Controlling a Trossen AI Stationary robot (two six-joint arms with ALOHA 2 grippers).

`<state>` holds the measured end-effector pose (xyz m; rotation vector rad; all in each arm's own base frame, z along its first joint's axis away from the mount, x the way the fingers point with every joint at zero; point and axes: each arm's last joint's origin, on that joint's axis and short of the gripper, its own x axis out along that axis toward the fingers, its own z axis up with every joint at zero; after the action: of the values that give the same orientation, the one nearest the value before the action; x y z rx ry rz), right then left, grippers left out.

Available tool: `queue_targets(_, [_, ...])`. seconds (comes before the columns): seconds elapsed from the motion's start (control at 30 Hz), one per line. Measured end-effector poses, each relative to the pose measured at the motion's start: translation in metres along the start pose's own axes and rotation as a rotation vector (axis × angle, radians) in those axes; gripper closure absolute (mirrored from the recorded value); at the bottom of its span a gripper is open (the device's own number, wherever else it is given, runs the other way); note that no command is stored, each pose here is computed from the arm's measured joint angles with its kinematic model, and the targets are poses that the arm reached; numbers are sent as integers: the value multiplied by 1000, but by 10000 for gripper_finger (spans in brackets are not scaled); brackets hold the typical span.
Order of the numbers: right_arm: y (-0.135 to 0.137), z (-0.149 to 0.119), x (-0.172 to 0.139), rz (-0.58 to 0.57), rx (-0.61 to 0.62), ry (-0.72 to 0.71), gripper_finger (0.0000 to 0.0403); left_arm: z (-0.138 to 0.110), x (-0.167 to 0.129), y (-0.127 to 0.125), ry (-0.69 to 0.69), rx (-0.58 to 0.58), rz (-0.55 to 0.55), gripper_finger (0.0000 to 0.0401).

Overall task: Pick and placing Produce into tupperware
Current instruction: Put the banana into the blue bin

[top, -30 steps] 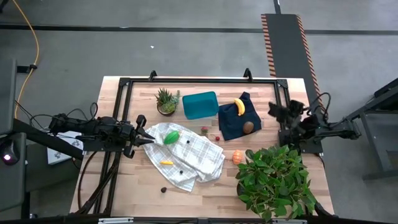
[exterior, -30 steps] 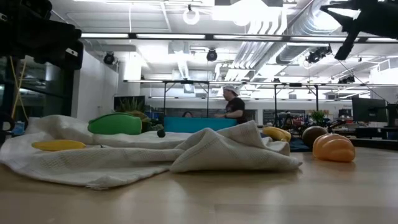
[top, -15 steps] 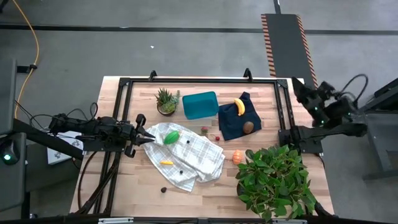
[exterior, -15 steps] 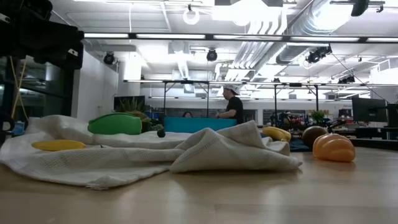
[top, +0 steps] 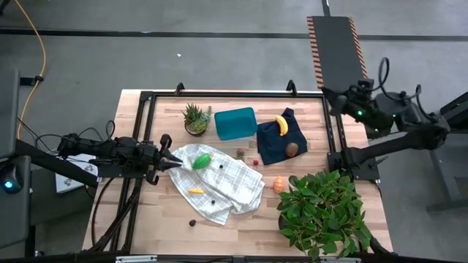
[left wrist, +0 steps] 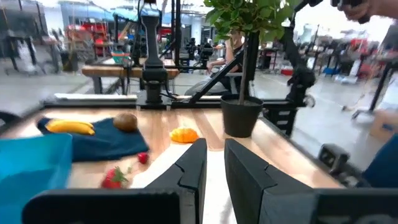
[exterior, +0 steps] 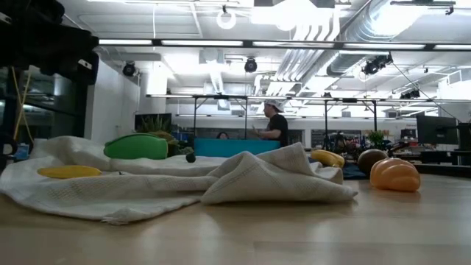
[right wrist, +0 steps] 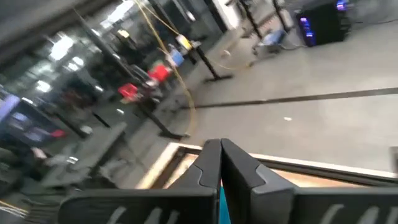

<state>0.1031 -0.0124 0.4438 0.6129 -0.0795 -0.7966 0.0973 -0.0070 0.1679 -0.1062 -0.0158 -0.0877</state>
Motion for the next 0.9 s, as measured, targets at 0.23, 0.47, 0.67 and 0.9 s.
queue_targets(0.23, [21, 8, 9, -181, -106, 116, 402, 1, 0, -2, 12, -589, -66, 355])
queue_targets(0.47, [38, -7, 28, -201, -266, 334, 402, 1, 0, -2, 35, -1029, -69, 355])
queue_targets(0.67, [40, -17, 53, -240, -262, 458, 402, 1, 0, -2, 33, -1076, -60, 355])
queue_targets(0.9, [32, -16, 73, -301, -205, 526, 402, 1, 0, -1, 7, -1077, -20, 355])
